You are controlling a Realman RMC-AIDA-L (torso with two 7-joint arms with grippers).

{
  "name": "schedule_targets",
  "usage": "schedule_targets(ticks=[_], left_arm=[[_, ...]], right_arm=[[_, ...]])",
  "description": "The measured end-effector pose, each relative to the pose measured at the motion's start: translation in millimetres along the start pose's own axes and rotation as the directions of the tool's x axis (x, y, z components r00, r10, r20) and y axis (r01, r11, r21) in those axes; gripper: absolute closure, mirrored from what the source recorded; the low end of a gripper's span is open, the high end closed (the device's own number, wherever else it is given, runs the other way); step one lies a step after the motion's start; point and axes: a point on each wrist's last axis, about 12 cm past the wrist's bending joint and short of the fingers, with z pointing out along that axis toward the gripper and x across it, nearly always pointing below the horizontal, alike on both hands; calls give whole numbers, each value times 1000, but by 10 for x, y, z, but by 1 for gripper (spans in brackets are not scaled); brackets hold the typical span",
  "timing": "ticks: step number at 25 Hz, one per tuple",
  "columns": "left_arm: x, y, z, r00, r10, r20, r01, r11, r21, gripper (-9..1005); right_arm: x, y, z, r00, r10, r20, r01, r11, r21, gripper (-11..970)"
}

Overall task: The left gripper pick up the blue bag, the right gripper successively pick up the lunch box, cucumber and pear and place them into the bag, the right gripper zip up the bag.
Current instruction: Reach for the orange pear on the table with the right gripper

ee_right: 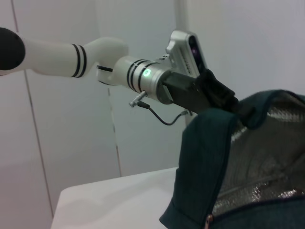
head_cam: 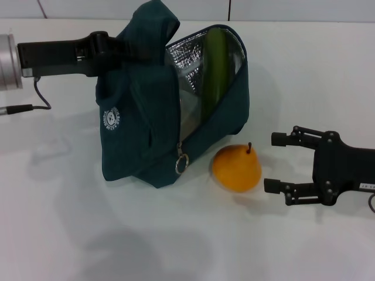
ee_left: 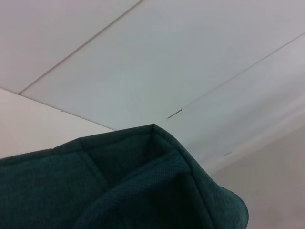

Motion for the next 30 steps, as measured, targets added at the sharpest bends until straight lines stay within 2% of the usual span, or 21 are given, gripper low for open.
schedule_targets(ticks=[8, 23, 30], left_arm=[[42, 29, 29, 1000, -9, 0, 9, 1000, 11, 947], [42, 28, 39, 1000, -1, 1, 1, 1000, 12, 947], [35, 23, 44, 1000, 1, 0, -1, 1000, 13, 947]], right_arm=[[132, -21, 37, 998, 13, 57, -17, 998, 64, 86], [180, -90, 225, 998, 25, 59, -29, 997, 75, 113], [196, -127, 291, 999, 19, 36, -22, 996, 85, 330]])
